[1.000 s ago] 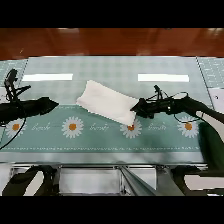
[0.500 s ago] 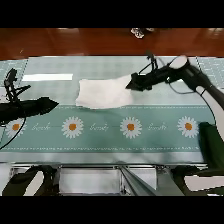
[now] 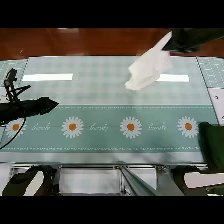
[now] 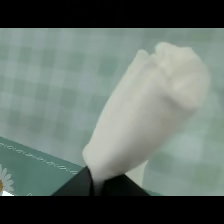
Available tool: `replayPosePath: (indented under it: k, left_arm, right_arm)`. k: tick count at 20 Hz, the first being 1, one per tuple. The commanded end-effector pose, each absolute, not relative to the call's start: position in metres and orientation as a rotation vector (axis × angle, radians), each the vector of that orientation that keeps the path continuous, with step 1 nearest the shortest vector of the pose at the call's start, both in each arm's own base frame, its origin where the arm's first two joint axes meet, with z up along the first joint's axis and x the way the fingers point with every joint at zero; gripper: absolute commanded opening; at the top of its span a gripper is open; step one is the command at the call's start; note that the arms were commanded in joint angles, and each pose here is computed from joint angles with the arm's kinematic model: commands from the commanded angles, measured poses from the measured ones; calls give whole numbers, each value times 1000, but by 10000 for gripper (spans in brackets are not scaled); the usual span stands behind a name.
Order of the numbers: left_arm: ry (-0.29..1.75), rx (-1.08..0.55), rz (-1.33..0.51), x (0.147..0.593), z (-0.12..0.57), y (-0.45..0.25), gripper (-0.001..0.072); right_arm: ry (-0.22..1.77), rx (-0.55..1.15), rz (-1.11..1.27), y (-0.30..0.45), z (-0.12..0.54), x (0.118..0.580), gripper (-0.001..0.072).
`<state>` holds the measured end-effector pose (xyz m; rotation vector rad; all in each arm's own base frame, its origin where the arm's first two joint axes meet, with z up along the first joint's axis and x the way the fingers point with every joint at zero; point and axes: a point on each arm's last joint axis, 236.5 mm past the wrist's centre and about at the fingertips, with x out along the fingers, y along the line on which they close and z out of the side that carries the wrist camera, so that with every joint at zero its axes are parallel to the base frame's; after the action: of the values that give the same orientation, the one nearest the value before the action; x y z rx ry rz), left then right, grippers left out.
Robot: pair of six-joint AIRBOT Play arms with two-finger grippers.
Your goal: Fold the shirts.
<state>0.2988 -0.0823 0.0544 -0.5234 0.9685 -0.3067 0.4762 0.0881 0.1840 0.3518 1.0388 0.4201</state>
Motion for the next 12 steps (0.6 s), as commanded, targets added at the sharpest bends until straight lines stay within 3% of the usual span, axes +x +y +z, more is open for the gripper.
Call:
replayPosePath:
  k: [1, 9, 12]
  left_arm:
    - [968, -523, -306, 299, 54, -82, 18]
    - [966, -522, -306, 299, 54, -82, 18]
    - [943, -522, -293, 304, 56, -79, 18]
  right_arm:
    - [1010, 385, 296, 21, 214, 460, 22]
    - [849, 564, -30, -135, 265, 393, 22]
    - [886, 628, -129, -171, 260, 357, 22]
